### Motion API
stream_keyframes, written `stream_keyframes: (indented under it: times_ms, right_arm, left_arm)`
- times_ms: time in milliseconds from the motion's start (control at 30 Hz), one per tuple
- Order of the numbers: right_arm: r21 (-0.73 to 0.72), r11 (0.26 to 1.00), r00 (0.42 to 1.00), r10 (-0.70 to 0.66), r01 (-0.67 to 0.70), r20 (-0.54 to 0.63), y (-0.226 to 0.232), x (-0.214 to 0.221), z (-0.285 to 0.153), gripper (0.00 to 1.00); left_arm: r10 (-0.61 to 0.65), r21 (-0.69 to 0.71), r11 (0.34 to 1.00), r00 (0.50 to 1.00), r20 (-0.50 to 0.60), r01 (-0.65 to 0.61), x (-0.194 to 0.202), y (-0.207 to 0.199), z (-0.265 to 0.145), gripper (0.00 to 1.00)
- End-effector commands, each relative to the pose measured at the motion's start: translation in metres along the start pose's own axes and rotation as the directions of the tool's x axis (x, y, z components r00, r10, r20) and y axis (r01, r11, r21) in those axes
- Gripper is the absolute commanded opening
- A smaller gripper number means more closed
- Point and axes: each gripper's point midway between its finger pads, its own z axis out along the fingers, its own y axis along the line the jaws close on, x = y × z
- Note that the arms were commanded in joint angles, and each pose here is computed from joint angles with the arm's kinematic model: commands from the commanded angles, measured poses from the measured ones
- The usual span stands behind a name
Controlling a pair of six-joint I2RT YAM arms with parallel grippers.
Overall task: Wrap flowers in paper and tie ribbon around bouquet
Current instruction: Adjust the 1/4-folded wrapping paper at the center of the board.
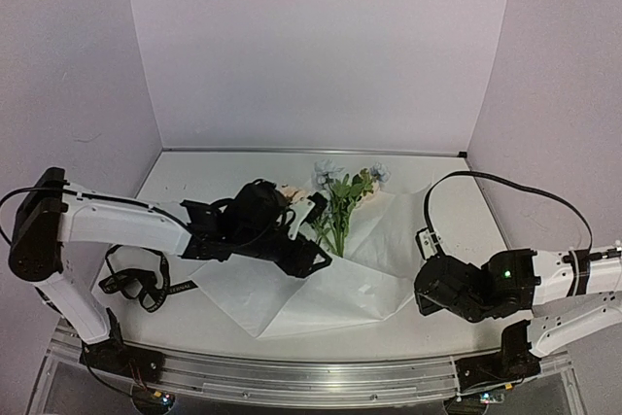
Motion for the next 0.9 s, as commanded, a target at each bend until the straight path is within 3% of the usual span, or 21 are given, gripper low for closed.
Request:
stream_keyframes:
  times_ms: [0,200,433,533,733,867]
  right_arm:
    - [0.046,0.999,0.999,0.016,-0.017,0.028,-0.01,0.0,0.0,0.0]
    - [0.055,0.998,0.999,0.017,-0.018,0.035,-0.012,0.002,0.002,0.0]
    - [0.051,0.998,0.999,0.019,-0.021,0.039,-0.011,0.001,0.002,0.0]
    - [0.043,0.999,0.999,0.014,-0.015,0.035,-0.01,0.001,0.002,0.0]
    - [0.032,0.999,0.999,-0.02,0.019,0.038,-0.006,-0.003,-0.001,0.0]
    - [0.014,0.998,0.998,-0.06,0.06,0.037,0.003,-0.011,-0.006,0.0]
  left_arm:
    - [-0.182,-0.045,0.983,0.97,-0.161,0.177,0.072,0.021,-0.029,0.61]
    - [-0.229,0.07,0.965,0.943,-0.24,0.252,0.107,0.005,-0.039,0.7]
    - [-0.234,0.1,0.956,0.922,-0.308,0.276,0.116,0.002,-0.014,0.64]
    - [-0.243,0.12,0.949,0.92,-0.309,0.291,0.113,0.001,-0.009,0.57]
    - [-0.269,0.12,0.942,0.917,-0.294,0.314,0.101,0.007,-0.001,0.23]
    - [-0.289,0.099,0.939,0.911,-0.294,0.33,0.097,0.018,0.006,0.09]
